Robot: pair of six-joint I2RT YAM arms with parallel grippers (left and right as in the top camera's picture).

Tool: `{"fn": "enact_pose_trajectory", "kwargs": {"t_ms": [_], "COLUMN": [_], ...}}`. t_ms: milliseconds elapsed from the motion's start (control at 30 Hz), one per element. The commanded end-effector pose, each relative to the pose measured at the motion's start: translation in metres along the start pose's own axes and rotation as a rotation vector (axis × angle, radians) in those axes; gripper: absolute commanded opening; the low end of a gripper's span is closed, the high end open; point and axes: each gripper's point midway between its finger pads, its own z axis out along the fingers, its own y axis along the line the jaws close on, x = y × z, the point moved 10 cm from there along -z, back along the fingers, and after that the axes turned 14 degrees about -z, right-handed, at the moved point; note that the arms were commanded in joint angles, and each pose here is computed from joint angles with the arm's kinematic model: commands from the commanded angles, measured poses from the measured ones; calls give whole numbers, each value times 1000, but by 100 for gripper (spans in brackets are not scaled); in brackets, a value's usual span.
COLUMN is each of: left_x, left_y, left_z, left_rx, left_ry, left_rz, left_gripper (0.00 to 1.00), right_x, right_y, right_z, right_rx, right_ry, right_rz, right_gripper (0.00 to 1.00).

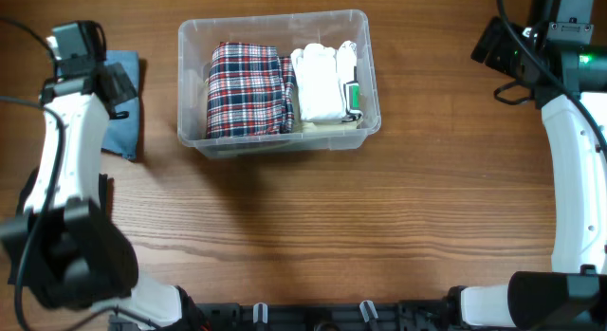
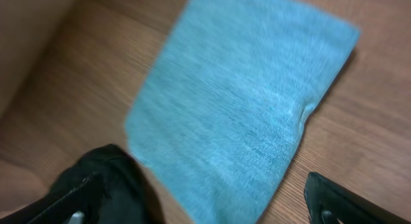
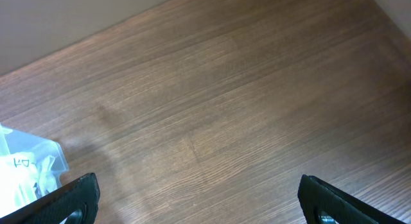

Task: Pack container
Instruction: 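Grasp light-blue towel with left gripper and lift it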

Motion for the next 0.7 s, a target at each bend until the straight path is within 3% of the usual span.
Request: {"fn": "enact_pose_trajectory", "kwargs": {"t_ms": [0, 267, 667], "left_x": [13, 37, 61], "left_y": [-13, -65, -64], "left_z": [39, 72, 112], "left_rx": [-15, -6, -170], "left_ry": [67, 14, 49], "left_rz": [65, 338, 416], "left_gripper": [100, 100, 100], "right_x": [-3, -3, -3], "right_y": [-3, -3, -3], "right_z": [-7, -7, -7], "right_rx": [15, 15, 15], "right_ry": [-24, -24, -24], "right_rz": [18, 18, 18], "right_gripper": [100, 100, 100]}}
